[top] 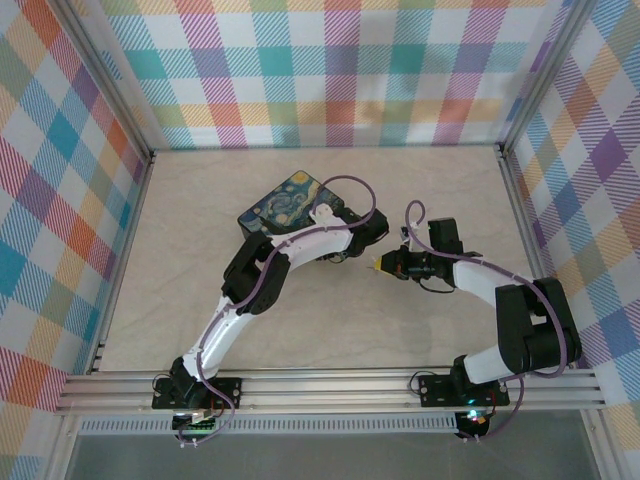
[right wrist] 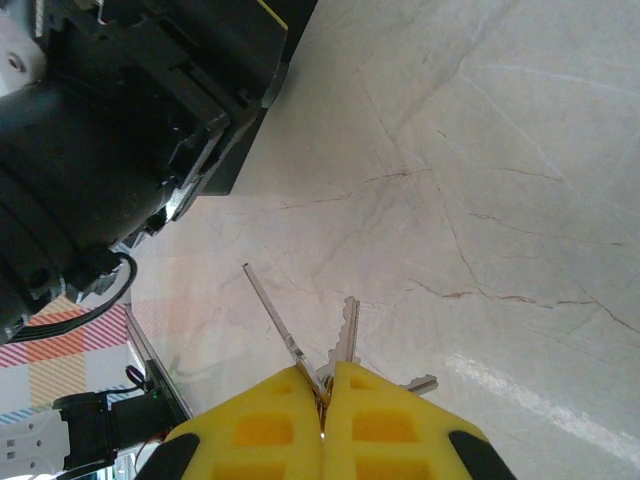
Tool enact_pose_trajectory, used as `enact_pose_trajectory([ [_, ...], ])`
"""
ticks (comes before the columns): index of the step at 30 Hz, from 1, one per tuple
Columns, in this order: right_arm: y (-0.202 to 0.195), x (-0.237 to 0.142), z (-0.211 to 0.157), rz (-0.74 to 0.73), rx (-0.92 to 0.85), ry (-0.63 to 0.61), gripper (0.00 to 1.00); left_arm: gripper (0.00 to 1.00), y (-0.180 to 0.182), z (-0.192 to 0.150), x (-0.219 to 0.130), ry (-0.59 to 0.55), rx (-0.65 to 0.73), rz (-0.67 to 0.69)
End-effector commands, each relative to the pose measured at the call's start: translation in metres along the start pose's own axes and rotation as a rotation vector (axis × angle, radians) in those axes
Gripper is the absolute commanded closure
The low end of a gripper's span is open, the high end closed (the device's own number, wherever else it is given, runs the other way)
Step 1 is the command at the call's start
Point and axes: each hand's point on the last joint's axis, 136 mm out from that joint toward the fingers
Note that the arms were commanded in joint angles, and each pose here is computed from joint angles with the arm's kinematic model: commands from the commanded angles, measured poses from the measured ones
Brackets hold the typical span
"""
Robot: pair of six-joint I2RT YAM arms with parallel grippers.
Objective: Unlock the padlock with the key
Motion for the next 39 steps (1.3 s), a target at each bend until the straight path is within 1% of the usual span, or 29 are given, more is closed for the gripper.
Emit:
enact_pose_trajectory([
  [1,0.002,0.001,0.001,0.033,-0.004,-0.003,1.0,0.48,0.007,0.002,0.011,-0.04,0.006,0.043],
  [8,0.002,0.0,0.0,0.031,-0.007,-0.001,1.0,0.55,0.012,-0.002,0.018,-0.054,0.001,0.057],
  [13,0.0,0.0,-0.003,0.029,-0.003,0.002,1.0,0.62,0.014,0.003,0.018,-0.078,0.012,0.06],
  [17,0.001,0.0,-0.004,0.033,-0.002,0.006,1.0,0.68,0.016,0.002,0.019,-0.073,0.022,0.051],
  [24,0.001,0.0,-0.008,0.029,-0.002,0.021,1.0,0.73,0.011,0.01,0.006,-0.037,0.116,-0.017],
  [28,0.003,-0.002,-0.011,0.04,0.0,0.022,1.0,0.76,0.013,0.014,0.0,0.037,0.167,-0.066],
  [34,0.006,-0.001,-0.018,0.049,0.006,0.032,1.0,0.83,0.024,0.005,0.009,0.256,0.125,-0.143],
  [39,0.015,0.011,-0.028,0.046,-0.007,0.071,1.0,0.85,0.018,0.003,-0.005,0.331,0.153,-0.211],
])
Point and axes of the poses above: each hand's point on the last joint's axis, 136 mm out from that joint toward the fingers, its own x axis out along the fingers, its own y axis along the line the jaws close on, z = x × y, and after that the axes turned 10 degrees about -x, right-handed
